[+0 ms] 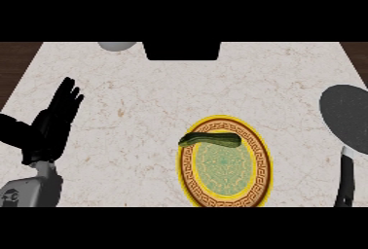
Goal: Pick the bell pepper from the plate and place it in the pan
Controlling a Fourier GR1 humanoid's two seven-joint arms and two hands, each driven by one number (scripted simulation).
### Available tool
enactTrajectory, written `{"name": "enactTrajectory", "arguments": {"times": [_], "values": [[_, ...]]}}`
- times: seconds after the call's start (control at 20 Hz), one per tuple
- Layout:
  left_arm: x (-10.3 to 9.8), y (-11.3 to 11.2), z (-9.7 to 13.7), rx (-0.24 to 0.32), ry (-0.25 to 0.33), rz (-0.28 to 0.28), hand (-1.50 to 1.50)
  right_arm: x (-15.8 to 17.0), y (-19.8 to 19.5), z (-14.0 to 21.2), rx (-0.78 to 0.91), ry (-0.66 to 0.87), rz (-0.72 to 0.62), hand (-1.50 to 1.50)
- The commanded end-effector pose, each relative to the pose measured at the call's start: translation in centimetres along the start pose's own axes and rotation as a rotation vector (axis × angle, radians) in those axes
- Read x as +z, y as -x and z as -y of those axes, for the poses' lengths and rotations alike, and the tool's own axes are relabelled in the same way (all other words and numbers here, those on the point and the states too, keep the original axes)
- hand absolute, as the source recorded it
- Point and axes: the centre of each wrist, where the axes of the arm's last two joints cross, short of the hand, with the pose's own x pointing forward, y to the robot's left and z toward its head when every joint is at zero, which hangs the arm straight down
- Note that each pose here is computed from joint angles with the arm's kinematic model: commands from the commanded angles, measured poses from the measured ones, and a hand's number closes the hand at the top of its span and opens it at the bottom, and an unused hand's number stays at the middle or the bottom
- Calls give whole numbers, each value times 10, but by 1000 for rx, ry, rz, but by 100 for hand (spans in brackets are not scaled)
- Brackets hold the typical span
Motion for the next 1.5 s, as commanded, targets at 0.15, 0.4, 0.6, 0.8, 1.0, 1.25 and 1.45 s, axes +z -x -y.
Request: {"name": "enactTrajectory", "arguments": {"times": [0.15,0.4,0.6,0.8,1.0,1.25,1.45], "values": [[0,-12,5,7,24,-3,0,-18,51,-38,-54,-70,32,150],[-4,-1,21,-3,39,6,0,-14,67,-74,-22,-101,25,150],[-3,-10,15,9,28,-2,0,-12,95,-77,-88,-176,-188,150],[-11,-15,25,3,46,4,0,-7,110,-88,-126,-285,-214,-150],[-10,-5,8,5,37,11,0,-1,117,-95,-188,-272,-181,-150],[6,-6,6,-6,14,0,0,-5,128,-86,-403,-125,-151,-150],[8,10,-1,-4,-18,-24,0,-8,161,-74,-596,-43,-208,-150]]}}
